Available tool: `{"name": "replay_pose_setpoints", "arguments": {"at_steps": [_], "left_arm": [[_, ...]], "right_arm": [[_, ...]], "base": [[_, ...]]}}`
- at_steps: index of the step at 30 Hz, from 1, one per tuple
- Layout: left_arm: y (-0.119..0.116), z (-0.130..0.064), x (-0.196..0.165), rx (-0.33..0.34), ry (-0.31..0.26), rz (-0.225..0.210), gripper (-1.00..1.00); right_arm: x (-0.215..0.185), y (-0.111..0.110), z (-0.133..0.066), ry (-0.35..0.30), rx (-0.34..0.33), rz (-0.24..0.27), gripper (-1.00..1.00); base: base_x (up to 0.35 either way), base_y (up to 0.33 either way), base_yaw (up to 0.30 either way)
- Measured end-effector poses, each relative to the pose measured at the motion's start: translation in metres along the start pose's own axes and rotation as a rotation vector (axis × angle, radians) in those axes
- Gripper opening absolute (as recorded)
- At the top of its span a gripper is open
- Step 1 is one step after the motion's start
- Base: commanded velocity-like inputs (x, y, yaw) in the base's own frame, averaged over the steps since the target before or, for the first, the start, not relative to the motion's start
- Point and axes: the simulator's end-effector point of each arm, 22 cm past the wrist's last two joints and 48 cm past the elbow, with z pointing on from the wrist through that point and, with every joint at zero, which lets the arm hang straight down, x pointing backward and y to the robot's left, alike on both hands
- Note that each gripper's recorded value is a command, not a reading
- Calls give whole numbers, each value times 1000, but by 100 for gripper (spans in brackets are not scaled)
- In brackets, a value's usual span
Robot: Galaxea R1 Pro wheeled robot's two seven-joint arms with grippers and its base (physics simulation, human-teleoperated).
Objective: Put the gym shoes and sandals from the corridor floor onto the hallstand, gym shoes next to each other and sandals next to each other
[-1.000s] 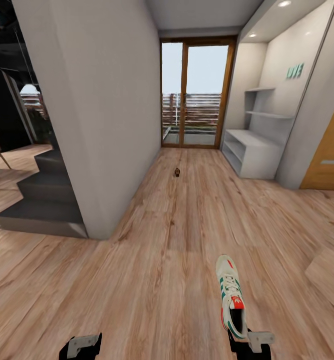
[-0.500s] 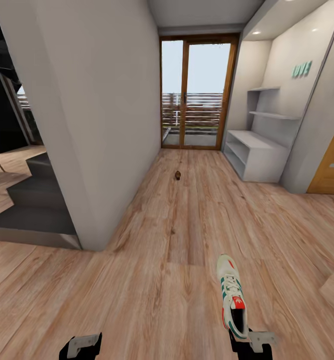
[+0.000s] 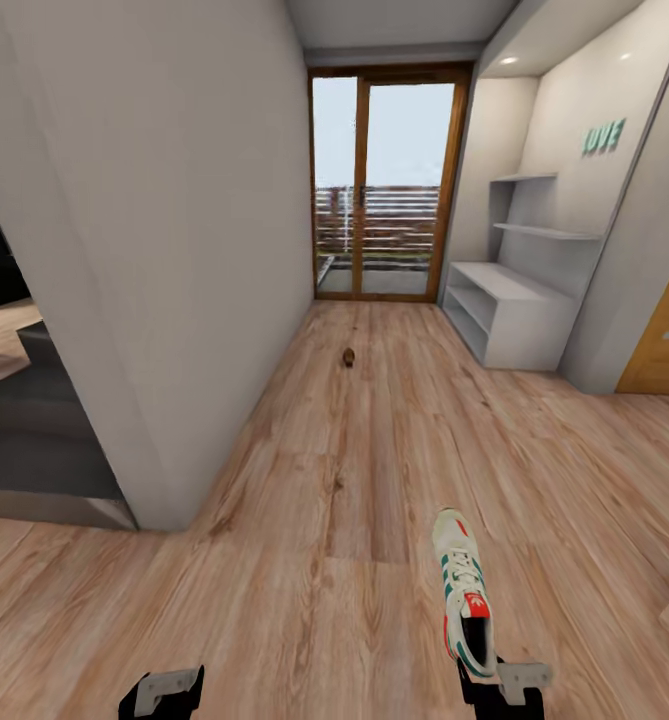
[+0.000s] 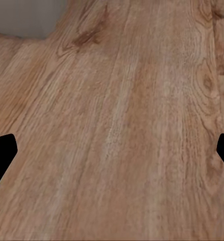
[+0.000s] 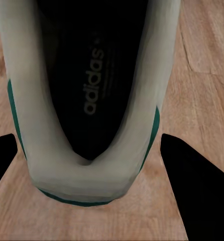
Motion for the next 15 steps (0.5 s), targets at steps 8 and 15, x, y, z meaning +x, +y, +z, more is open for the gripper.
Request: {"name": "replay_pose_setpoints", "arguments": {"at_steps": [8, 15], "left_arm": [[0, 0, 0, -1, 1, 0, 100], [0, 0, 0, -1, 0, 0, 100]], "right_arm": [[0, 1, 0, 0, -1, 0, -100], [1, 1, 0, 1, -1, 0, -100]], "base": [[340, -71, -30], [340, -26, -1]]}}
